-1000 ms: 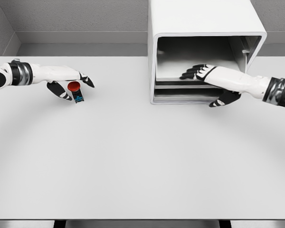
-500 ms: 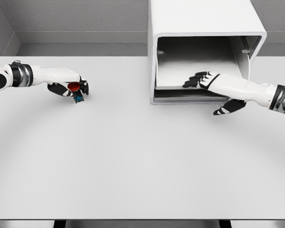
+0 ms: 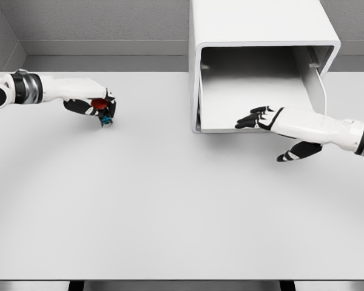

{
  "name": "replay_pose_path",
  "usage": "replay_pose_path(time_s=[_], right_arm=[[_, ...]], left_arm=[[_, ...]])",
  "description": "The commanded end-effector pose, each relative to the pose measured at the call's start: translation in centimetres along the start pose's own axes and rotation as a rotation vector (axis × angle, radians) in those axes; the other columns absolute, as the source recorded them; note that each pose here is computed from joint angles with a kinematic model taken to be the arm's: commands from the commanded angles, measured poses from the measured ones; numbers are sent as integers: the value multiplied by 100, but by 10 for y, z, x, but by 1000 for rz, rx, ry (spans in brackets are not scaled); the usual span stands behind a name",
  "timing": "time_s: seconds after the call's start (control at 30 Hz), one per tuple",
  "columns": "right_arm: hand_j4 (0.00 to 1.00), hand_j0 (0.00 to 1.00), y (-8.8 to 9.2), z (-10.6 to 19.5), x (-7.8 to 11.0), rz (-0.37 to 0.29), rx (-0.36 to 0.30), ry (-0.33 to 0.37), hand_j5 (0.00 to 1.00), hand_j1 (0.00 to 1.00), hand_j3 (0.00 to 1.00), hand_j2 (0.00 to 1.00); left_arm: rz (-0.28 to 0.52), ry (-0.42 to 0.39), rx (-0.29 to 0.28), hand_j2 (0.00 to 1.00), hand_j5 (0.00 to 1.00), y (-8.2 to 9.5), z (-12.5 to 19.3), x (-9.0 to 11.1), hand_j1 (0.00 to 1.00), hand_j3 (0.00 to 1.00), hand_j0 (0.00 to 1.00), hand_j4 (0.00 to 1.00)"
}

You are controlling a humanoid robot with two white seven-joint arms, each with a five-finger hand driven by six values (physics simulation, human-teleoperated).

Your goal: Slide open multi-storey tabletop storage cabinets and put open load switch and slide close multi-storey tabletop storage cabinets

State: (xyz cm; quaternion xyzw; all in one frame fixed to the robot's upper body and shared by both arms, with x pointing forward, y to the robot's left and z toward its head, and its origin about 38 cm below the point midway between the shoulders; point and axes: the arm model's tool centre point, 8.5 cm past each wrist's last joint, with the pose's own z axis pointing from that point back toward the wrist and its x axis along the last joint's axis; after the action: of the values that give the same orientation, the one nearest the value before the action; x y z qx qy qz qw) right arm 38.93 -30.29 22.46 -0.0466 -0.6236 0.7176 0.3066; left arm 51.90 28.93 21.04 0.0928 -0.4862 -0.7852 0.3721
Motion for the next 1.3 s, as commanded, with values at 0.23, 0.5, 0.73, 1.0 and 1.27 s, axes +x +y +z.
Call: replay_pose_path(time_s=[0.23, 0.5, 0.73, 1.0, 1.27], right_arm=[[100, 100, 5, 15, 12, 1, 27, -5, 100, 100, 100, 100], [100, 100, 8, 24, 14, -2, 39, 5, 100, 100, 100, 100], [100, 100, 11, 32, 14, -8, 50, 23, 100, 100, 100, 100], [100, 100, -5, 34, 15, 14, -2, 24, 100, 100, 100, 100], [100, 100, -12, 50, 12, 19, -9, 60, 100, 100, 100, 100]], left_arm=[[-64, -88, 31, 43, 43, 14, 23, 30, 43, 43, 43, 43], [-101, -179, 48, 43, 43, 20, 32, 60, 43, 43, 43, 43], [-142, -250, 55, 43, 43, 23, 41, 87, 43, 43, 43, 43], [-194, -316, 67, 43, 43, 31, 50, 115, 43, 43, 43, 43], [-193, -318, 83, 43, 43, 37, 59, 116, 43, 43, 43, 43]])
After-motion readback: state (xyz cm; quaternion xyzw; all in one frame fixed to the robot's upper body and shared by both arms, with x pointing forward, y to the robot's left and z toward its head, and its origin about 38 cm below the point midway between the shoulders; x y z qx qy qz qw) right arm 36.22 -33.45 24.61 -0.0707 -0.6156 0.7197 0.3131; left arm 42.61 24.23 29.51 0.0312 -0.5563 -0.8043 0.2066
